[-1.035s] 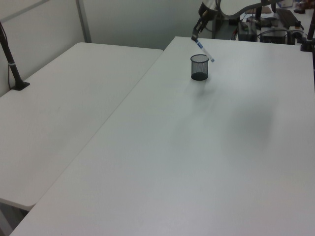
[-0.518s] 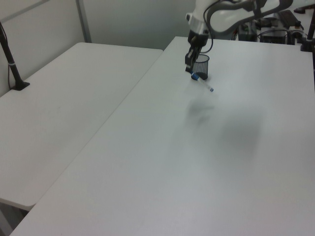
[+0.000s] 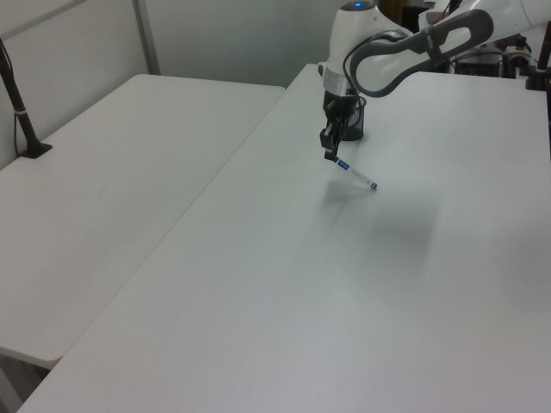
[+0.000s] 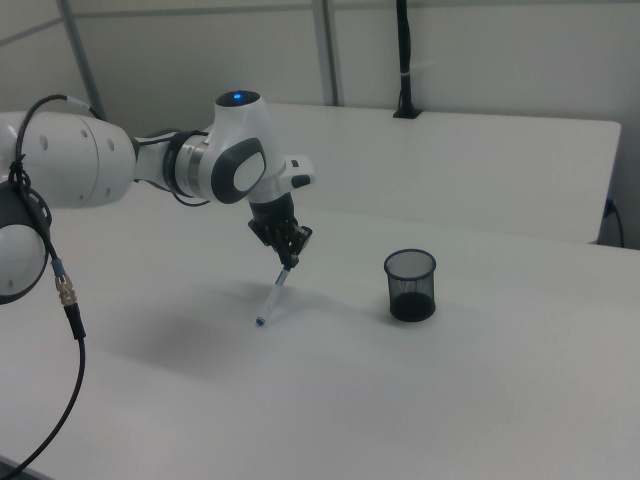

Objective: Remove the marker
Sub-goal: 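Carry the marker away from the cup and lower it to the table, then open the gripper to release the marker and raise it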

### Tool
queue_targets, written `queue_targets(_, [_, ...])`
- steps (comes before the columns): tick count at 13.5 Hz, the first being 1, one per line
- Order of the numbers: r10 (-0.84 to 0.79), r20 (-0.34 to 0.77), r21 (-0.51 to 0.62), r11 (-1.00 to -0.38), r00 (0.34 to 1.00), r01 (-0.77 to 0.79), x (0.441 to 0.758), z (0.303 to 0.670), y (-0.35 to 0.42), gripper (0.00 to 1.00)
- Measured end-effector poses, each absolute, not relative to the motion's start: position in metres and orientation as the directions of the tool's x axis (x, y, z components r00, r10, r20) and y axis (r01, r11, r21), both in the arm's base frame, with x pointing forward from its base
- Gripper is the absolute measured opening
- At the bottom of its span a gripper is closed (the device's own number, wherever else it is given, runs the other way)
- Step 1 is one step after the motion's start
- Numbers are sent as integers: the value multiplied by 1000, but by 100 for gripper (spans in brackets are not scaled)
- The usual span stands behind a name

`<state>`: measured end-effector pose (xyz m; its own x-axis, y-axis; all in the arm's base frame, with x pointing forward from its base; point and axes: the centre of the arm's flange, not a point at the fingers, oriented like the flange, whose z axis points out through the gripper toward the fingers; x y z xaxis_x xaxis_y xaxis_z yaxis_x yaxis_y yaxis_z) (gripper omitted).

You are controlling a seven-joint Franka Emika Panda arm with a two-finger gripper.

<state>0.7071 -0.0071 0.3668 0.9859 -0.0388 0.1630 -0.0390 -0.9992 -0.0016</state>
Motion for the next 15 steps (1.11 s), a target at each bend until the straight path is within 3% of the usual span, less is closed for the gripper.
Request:
queue_targets(2, [-38,168,-2,-999,985,-38,708,369,-6,34])
queue_targets(5, [-8,200,-1,-1000,980,-7,711,388,15,68])
queue_targets(6, [13,219,-2,-1000,976,14,709,405,29,83])
queue_targets(8, [35,181,1,-999,983,36,697,431,43,100])
queue_targets(15, [68,22,36,-997,997,67,623,544,50,100])
